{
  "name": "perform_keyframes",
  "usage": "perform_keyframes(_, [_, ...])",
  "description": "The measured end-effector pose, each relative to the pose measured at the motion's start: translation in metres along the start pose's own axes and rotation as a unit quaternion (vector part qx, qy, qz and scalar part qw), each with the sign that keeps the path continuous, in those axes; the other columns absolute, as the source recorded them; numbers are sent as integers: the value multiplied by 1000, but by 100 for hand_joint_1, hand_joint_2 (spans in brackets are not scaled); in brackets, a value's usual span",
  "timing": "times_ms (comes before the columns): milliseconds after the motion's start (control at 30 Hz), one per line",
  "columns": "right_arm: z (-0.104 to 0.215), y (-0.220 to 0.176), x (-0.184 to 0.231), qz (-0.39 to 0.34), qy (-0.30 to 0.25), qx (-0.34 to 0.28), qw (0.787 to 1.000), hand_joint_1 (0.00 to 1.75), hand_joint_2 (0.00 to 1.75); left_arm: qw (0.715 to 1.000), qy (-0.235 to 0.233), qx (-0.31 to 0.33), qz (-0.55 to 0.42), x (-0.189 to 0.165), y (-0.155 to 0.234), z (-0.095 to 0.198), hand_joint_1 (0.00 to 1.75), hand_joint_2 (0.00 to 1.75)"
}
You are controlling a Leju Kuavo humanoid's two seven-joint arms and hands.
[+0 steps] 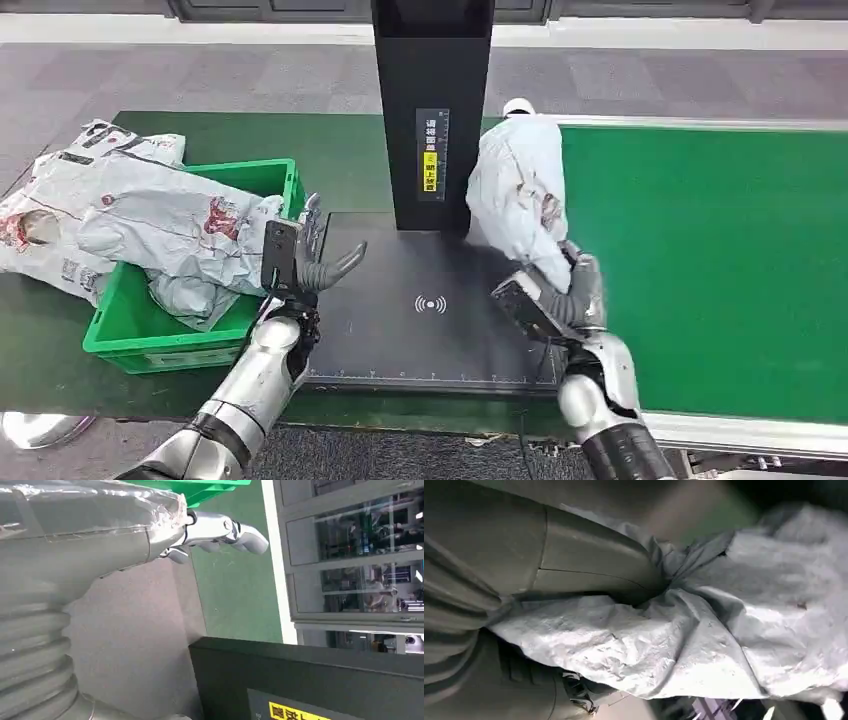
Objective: Moved the parcel from conveyor to table for the left to box.
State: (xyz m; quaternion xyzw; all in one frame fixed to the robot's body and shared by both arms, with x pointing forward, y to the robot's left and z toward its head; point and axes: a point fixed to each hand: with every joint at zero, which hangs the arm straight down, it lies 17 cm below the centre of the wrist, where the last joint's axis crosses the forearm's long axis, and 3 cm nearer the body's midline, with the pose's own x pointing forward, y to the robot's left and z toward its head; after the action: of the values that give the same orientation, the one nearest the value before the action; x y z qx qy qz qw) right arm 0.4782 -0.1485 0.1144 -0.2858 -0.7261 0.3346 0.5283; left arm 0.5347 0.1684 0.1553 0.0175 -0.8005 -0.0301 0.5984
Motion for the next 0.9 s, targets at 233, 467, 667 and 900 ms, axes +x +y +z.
perform_keyframes(233, [26, 59, 29, -18, -15, 115, 993, 175, 175, 1000, -6, 3, -3, 3, 7, -2, 0, 175])
perform_keyframes(467, [69, 113, 23, 4, 2, 233, 972, 141, 175, 1000, -5, -3, 0, 8, 6, -5, 0, 175])
perform_keyframes(667, [99, 137, 18, 27, -8, 289, 957, 0, 175, 1000, -8, -2, -2, 11, 7, -9, 0, 175])
perform_keyframes(900, [94, 129, 31, 3, -38, 268, 963, 0, 175, 1000, -25, 13, -1, 22, 12, -11, 0, 175])
